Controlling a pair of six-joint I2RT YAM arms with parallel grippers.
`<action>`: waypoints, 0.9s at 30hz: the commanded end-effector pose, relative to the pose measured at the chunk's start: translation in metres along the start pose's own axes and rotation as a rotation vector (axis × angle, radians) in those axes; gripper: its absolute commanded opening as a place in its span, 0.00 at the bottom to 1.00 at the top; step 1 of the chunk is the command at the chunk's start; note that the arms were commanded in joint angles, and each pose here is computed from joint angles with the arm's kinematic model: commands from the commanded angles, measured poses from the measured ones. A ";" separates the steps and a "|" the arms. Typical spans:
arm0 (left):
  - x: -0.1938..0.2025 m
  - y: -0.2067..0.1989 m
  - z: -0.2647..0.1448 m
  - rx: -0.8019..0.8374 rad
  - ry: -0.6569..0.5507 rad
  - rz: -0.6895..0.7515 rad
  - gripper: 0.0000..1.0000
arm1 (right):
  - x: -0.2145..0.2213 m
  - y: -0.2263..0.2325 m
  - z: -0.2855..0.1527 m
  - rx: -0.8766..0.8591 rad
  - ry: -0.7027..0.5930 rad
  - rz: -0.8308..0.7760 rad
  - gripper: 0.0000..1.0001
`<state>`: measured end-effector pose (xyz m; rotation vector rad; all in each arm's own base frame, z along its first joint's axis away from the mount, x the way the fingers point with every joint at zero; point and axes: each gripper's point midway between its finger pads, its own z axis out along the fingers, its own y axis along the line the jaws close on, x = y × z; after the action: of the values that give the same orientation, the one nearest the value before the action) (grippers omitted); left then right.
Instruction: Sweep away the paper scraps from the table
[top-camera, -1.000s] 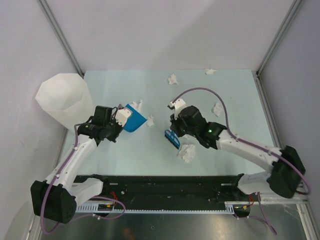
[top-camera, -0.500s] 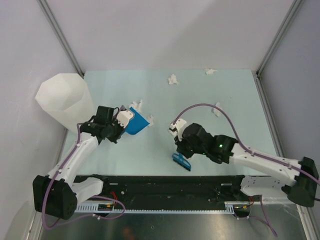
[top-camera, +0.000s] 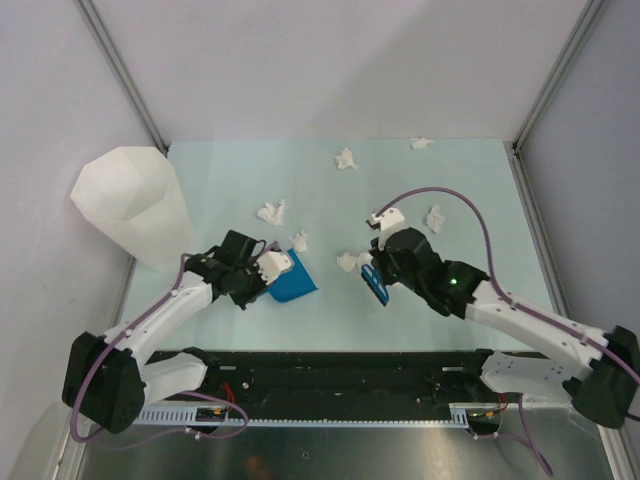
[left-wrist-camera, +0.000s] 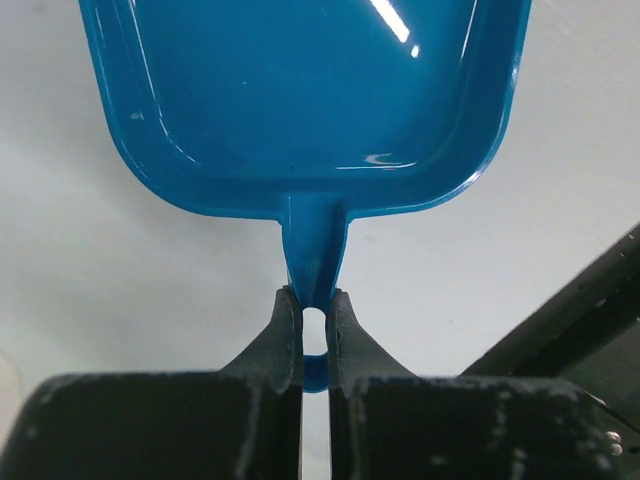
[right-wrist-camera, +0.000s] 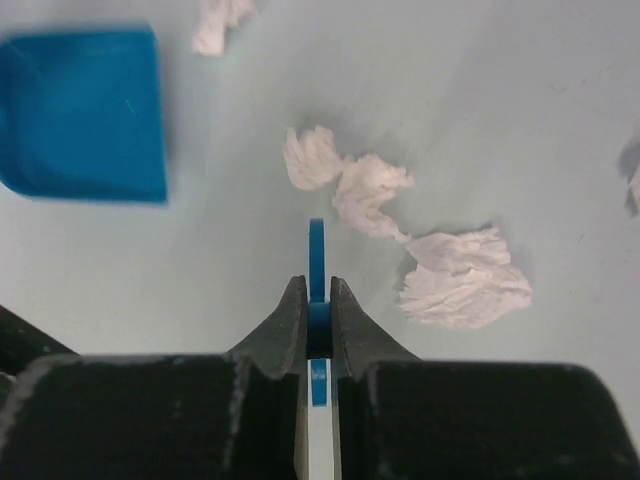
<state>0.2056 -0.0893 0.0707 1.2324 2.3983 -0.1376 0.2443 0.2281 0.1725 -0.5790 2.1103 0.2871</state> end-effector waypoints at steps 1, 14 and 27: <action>0.006 -0.022 0.016 0.074 0.077 0.110 0.00 | -0.046 -0.010 -0.043 0.008 -0.195 0.131 0.00; -0.036 -0.027 0.037 0.143 0.121 0.151 0.00 | -0.073 -0.091 0.006 0.518 -0.289 0.165 0.00; -0.060 -0.035 0.062 0.249 0.133 0.133 0.00 | -0.060 -0.020 0.079 0.230 -0.224 0.160 0.00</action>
<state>0.2181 -0.1521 0.0302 1.5573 2.4948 -0.2526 0.3324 0.2158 0.1507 -0.2120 2.0400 0.0319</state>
